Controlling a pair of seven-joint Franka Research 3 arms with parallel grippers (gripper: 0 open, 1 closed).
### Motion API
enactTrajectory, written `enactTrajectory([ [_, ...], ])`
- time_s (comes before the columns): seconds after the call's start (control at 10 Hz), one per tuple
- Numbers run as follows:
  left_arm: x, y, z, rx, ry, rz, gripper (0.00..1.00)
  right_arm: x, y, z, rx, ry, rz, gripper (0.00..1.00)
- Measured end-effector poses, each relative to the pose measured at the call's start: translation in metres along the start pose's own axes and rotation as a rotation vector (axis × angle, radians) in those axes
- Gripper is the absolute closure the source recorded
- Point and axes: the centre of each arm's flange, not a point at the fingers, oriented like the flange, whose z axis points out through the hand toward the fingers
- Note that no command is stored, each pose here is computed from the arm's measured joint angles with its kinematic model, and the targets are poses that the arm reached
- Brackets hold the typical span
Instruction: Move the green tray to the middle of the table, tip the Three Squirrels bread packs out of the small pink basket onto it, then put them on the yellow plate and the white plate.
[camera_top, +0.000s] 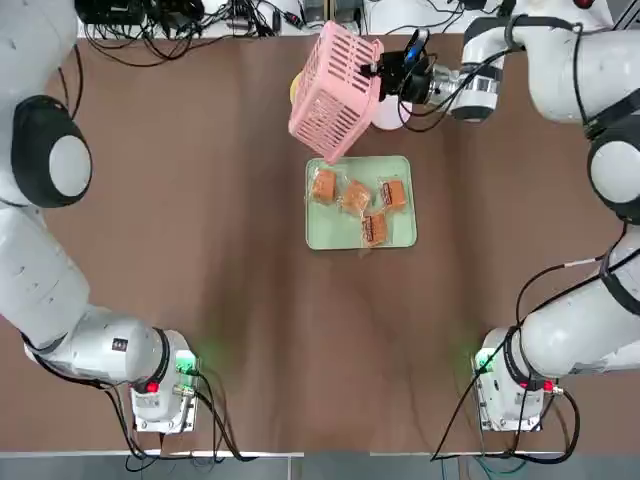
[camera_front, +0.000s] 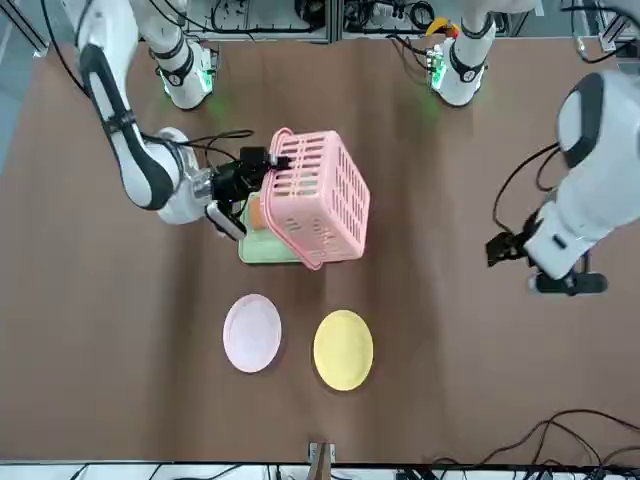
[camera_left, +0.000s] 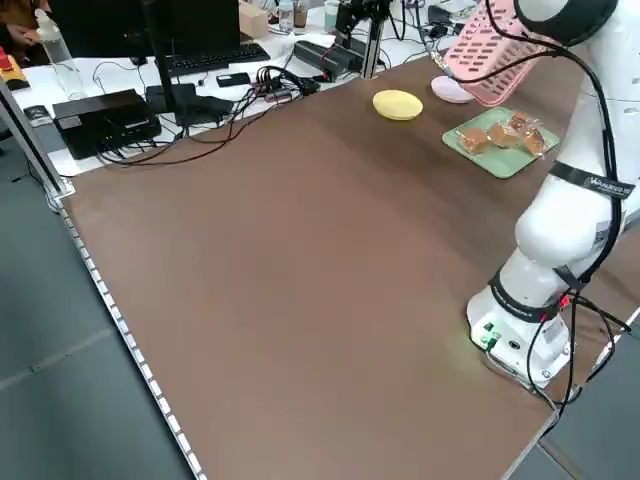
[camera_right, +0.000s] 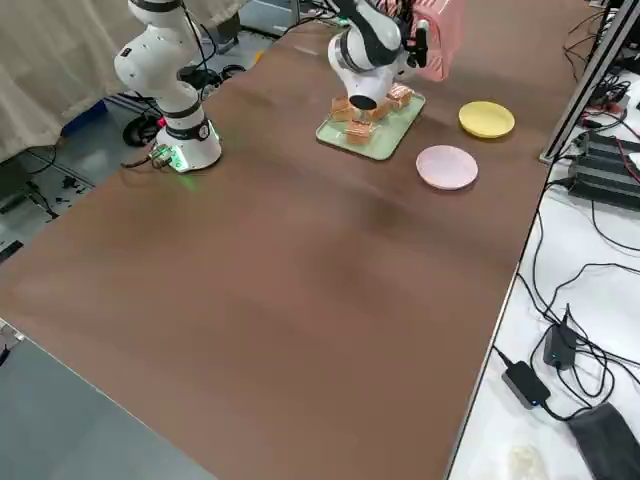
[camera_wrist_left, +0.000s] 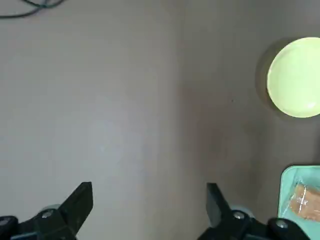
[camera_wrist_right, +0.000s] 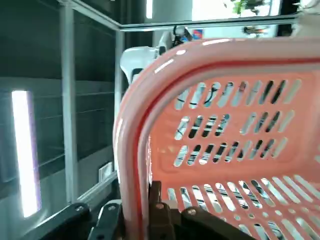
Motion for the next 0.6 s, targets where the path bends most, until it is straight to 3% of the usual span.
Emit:
enactTrajectory([
  [0.3, 0.002, 0.050, 0.032, -0.003, -0.005, 0.014, 0.00, 0.009, -0.039, -0.039, -0.273, -0.042, 0.028, 0.93],
  [0.6, 0.000, 0.073, 0.040, -0.009, 0.000, -0.001, 0.00, 0.027, -0.070, -0.143, -0.533, -0.041, 0.003, 0.93],
])
